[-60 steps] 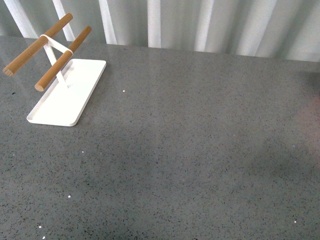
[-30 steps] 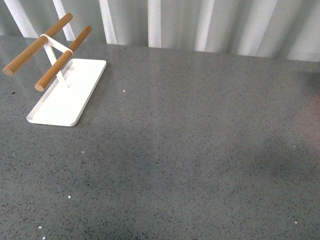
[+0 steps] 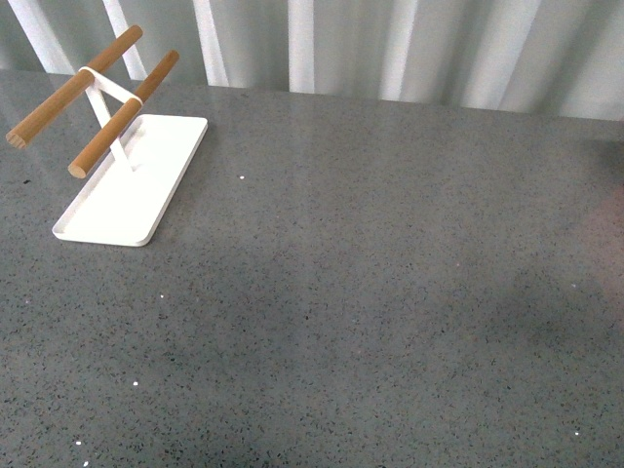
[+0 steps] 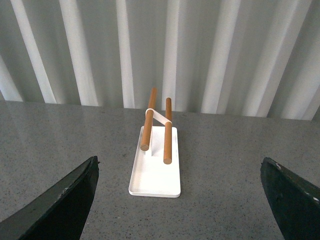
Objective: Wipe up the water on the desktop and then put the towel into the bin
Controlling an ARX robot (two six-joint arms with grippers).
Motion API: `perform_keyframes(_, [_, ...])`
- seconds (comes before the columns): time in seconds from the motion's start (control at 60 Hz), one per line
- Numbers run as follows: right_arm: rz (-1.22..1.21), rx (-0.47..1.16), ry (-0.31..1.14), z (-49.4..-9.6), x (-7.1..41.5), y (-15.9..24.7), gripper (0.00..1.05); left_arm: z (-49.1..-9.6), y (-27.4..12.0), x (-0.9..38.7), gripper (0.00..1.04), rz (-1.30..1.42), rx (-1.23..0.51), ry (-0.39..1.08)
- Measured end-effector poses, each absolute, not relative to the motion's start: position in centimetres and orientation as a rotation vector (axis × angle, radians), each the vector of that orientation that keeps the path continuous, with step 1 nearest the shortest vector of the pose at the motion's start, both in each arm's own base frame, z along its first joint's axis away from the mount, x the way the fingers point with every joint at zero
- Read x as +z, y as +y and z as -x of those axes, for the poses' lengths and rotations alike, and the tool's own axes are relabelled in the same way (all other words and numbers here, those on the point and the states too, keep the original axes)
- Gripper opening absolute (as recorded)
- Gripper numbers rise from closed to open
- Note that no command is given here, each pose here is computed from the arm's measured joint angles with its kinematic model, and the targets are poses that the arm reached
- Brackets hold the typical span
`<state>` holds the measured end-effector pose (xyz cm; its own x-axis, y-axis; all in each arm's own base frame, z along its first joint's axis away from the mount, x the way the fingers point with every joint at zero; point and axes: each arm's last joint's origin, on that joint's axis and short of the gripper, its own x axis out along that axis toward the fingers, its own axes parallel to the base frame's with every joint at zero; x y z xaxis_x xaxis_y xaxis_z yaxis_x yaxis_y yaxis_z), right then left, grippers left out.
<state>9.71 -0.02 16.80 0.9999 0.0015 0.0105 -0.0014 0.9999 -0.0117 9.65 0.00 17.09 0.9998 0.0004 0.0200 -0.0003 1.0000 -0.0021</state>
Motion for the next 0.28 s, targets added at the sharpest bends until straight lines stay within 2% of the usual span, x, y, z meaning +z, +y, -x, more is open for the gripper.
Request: perform_keyframes(0.284, [0.012, 0.001, -0.010, -9.71, 16.80, -0.02, 0.98, -9.65, 0.00, 17.09, 0.98, 0.002, 0.000, -0.020])
